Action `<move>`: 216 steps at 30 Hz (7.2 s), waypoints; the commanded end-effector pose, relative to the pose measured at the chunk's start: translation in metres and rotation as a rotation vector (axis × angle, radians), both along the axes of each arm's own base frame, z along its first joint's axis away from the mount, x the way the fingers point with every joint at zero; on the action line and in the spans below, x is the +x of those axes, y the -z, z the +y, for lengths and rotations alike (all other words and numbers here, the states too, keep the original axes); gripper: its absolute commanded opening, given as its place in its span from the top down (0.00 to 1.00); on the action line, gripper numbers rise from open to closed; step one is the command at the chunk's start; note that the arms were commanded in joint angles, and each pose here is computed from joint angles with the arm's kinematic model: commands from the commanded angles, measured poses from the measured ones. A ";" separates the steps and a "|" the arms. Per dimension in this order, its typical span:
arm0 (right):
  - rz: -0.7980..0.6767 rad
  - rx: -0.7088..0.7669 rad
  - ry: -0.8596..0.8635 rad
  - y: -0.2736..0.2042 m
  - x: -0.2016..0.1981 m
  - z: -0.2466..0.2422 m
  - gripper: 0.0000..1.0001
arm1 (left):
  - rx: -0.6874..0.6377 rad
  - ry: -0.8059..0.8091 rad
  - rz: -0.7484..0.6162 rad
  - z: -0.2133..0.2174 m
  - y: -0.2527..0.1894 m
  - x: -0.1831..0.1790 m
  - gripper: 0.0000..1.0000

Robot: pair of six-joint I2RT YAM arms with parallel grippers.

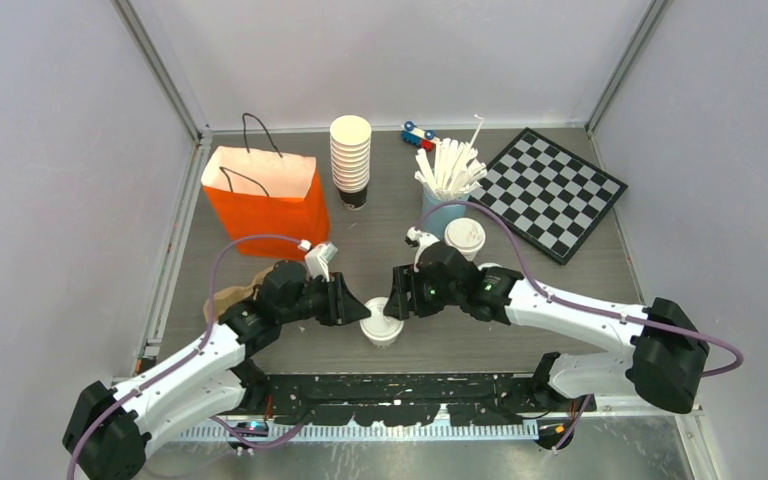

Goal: Pack the takeout coffee

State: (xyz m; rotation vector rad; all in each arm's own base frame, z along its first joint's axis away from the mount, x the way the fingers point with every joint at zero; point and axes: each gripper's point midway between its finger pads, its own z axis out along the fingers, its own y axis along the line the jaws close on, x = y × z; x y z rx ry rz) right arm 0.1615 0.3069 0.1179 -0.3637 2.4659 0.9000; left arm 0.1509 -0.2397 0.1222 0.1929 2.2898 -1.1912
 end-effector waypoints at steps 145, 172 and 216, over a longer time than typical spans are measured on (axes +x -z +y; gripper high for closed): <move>-0.265 -0.470 -0.113 -0.028 -0.019 0.049 0.08 | 0.423 -0.374 -0.580 0.153 -0.125 0.012 0.00; -0.282 -0.466 -0.127 -0.036 -0.018 0.051 0.08 | 0.419 -0.391 -0.596 0.158 -0.128 0.010 0.00; -0.116 -0.486 0.336 -0.033 0.028 -0.133 0.22 | 0.440 -0.378 -0.583 0.156 -0.123 0.013 0.00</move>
